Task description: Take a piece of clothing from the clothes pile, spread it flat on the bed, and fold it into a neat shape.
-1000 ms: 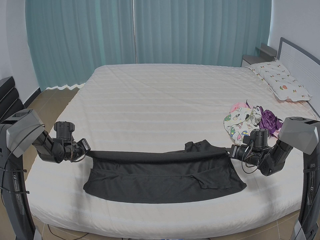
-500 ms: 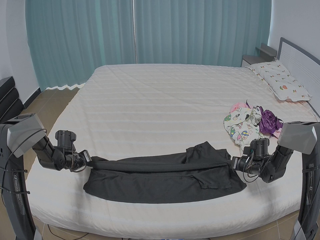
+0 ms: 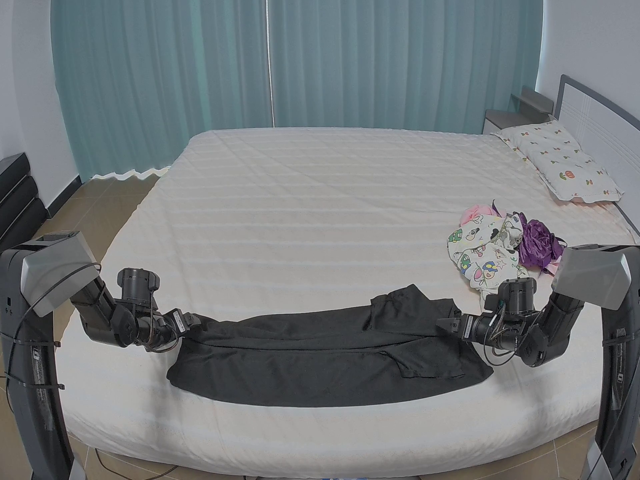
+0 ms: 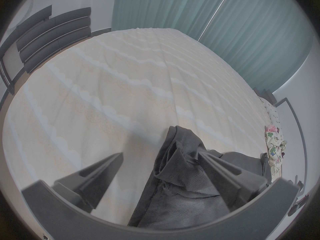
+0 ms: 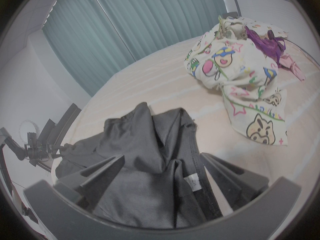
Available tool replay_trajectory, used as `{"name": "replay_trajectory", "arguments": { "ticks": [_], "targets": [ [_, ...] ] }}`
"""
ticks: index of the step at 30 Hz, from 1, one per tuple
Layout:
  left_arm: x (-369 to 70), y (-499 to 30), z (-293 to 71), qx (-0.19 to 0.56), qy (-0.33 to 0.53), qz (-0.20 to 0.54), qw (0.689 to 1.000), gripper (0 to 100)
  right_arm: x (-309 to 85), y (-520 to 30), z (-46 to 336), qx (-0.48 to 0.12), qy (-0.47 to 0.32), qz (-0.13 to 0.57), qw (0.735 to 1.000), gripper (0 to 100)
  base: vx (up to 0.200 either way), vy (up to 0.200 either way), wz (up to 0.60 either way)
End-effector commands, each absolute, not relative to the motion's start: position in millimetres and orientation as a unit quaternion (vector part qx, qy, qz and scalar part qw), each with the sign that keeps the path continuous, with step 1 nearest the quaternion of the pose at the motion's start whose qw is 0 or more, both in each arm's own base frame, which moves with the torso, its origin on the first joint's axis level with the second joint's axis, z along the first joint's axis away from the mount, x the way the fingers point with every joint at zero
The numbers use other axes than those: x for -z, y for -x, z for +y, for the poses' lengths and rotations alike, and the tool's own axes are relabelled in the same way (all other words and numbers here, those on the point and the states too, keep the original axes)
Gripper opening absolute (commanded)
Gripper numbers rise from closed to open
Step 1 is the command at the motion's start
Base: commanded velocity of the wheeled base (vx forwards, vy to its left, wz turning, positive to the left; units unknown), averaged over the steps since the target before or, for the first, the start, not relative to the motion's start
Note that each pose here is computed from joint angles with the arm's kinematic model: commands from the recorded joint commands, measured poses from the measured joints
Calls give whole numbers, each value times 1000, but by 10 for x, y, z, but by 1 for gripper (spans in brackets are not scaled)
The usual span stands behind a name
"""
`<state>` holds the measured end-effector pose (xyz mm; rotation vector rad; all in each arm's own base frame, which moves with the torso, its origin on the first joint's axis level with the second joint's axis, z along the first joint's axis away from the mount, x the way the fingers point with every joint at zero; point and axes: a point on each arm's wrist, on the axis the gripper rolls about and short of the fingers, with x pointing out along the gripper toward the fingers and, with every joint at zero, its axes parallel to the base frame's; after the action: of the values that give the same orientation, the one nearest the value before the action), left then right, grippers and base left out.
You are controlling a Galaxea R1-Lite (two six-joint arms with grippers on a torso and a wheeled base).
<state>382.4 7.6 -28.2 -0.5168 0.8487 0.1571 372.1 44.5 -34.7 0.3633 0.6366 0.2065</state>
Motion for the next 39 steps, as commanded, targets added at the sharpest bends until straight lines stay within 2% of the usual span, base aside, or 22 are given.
{"name": "replay_trajectory", "arguments": {
  "ticks": [1,7,13,17,39],
  "targets": [
    [247,-3809,127,-87,265,401,872,100,71,-3799,441,-107,-194,272,937,100,0,0,0],
    [71,-3812,219,-102,334,375,858,100,53,-3869,569,-118,-210,267,933,100,0,0,0],
    [-211,-3793,258,-90,450,348,817,100,148,-4017,645,-123,-216,264,932,100,0,0,0],
    [-201,-3756,217,-91,469,354,804,100,164,-4031,647,-121,-216,270,931,100,0,0,0],
    [-126,-3686,134,-57,471,330,816,100,274,-4234,778,-127,-214,289,924,100,0,0,0]
  ]
}}
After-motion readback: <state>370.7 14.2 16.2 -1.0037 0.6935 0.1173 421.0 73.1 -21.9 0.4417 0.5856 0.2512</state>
